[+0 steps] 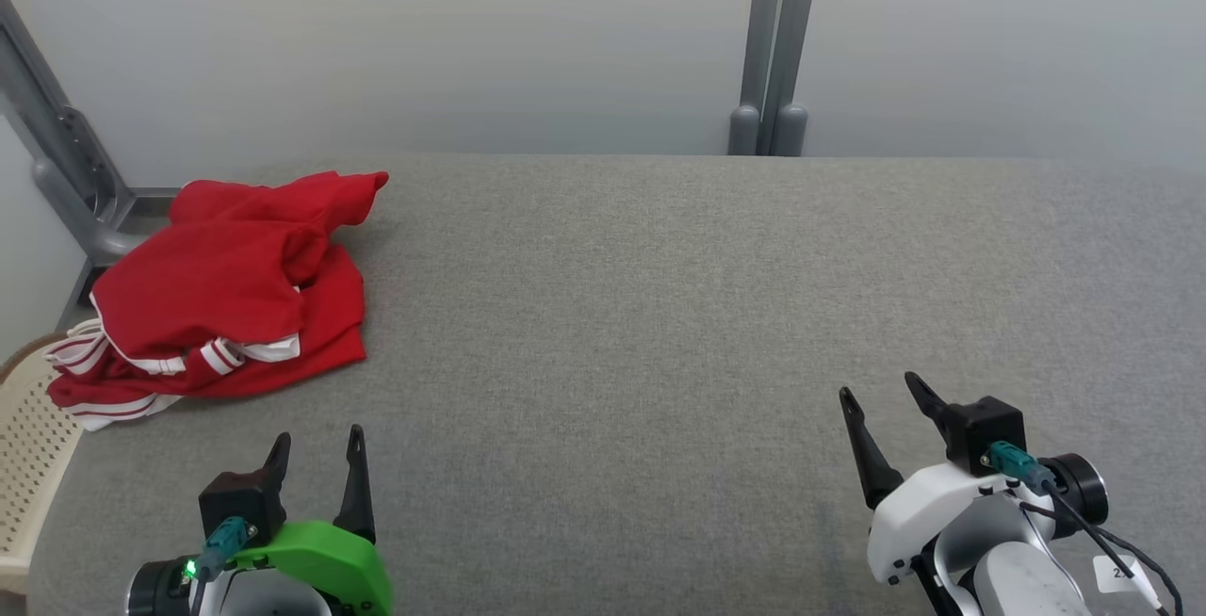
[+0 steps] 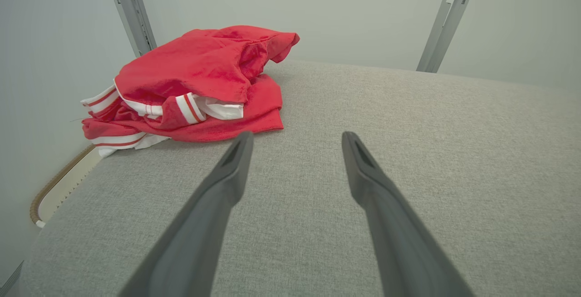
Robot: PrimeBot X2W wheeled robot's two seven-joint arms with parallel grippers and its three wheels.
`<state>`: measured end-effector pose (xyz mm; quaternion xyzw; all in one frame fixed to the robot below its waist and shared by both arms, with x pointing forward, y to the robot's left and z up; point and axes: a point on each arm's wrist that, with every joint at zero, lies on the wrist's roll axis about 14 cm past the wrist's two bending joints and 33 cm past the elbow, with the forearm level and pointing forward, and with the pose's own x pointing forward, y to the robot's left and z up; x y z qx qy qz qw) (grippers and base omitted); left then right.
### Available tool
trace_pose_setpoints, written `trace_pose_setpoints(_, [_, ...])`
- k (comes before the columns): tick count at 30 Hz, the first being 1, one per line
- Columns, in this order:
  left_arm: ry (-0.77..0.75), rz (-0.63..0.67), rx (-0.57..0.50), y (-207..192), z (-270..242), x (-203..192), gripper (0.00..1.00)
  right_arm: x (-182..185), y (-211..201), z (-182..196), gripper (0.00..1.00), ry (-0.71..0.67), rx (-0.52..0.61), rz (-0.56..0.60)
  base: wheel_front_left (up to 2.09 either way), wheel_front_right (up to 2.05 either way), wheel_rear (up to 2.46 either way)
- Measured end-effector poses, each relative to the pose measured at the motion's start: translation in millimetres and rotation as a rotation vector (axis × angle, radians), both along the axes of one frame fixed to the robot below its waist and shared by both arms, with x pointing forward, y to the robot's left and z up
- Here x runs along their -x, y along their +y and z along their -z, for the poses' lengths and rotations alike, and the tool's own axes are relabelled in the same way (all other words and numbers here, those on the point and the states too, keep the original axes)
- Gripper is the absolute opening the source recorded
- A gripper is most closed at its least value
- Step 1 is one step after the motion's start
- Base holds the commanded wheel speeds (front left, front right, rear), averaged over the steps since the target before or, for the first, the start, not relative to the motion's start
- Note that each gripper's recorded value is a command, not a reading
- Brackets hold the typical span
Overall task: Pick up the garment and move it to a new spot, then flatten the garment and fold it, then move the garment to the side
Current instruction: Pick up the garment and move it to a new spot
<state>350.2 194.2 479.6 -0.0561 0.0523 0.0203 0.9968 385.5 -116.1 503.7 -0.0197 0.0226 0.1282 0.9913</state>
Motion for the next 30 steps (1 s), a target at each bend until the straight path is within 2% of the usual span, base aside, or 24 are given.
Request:
trace_pose_setpoints(14, [0.003, -0.080, 0.000, 25, 2, 18, 1.00, -4, 35, 1, 1.00, 0.003, -0.012, -0.097, 0.00, 0.00, 0.00])
trace_pose_setpoints(30, [0.040, -0.310, 0.006, 89, 6, 58, 1.00, -13, 89, 5, 1.00, 0.017, -0.028, -0.244, 0.00, 0.00, 0.00])
